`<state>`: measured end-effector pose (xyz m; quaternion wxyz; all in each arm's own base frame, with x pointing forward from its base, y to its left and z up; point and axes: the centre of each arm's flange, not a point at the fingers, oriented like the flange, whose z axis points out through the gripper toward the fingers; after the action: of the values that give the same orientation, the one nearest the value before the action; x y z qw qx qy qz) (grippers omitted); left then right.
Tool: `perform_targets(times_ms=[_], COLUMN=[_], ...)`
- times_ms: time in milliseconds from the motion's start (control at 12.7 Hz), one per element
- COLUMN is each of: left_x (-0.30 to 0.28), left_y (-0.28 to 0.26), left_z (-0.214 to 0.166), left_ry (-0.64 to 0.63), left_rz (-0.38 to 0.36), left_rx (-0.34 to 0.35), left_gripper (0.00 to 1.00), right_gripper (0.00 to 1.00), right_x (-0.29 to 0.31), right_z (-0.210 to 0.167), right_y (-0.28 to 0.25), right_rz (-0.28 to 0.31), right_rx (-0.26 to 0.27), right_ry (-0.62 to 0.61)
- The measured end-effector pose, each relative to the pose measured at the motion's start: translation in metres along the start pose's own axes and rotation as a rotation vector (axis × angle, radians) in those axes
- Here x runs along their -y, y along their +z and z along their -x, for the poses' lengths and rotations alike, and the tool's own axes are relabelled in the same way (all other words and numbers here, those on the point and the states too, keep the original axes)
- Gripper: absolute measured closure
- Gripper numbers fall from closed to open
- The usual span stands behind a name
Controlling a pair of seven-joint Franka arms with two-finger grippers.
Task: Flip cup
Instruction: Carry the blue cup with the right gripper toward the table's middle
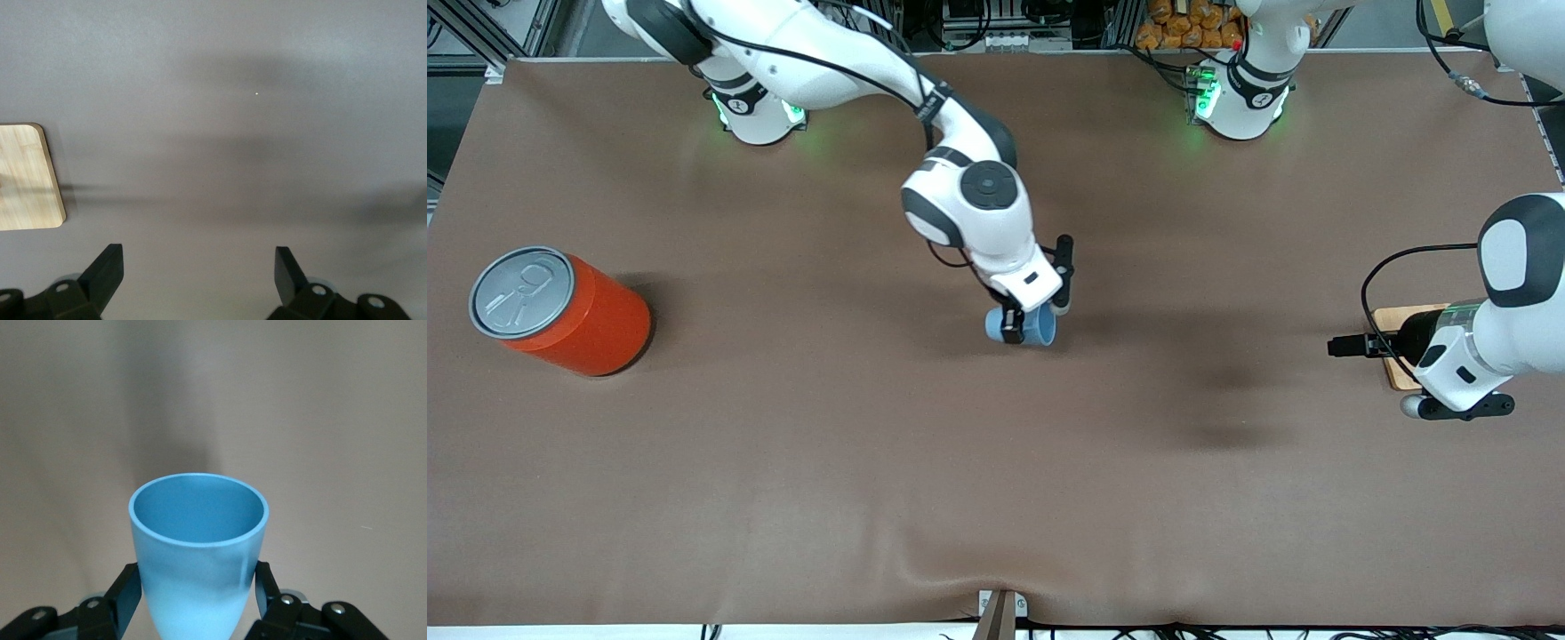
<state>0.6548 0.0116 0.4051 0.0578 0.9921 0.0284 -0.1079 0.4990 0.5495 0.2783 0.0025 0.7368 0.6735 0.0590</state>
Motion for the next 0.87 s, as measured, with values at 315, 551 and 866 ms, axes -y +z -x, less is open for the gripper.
perform_targets(times_ms=[315, 551, 866], left_x=[0.000, 0.000, -0.009], left_y=[0.000, -0.001, 0.005], left_z=[-0.001, -0.001, -0.003], left_ry=[0.000, 0.001, 0.011], left_rz=[0.000, 0.000, -0.001], left_rx=[-0.005, -0.012, -0.016], left_gripper=[0.00, 0.00, 0.00], right_gripper=[0.26, 0.26, 0.26], right_x=[0.018, 0.033, 0.063], right_z=[-0.007, -0.020, -0.039], right_y=[0.015, 0.023, 0.034], right_rz=[-0.057, -0.055, -0.055], right_rx=[0.096, 0.103, 0.139], right_ry=[0.002, -0.017, -0.045])
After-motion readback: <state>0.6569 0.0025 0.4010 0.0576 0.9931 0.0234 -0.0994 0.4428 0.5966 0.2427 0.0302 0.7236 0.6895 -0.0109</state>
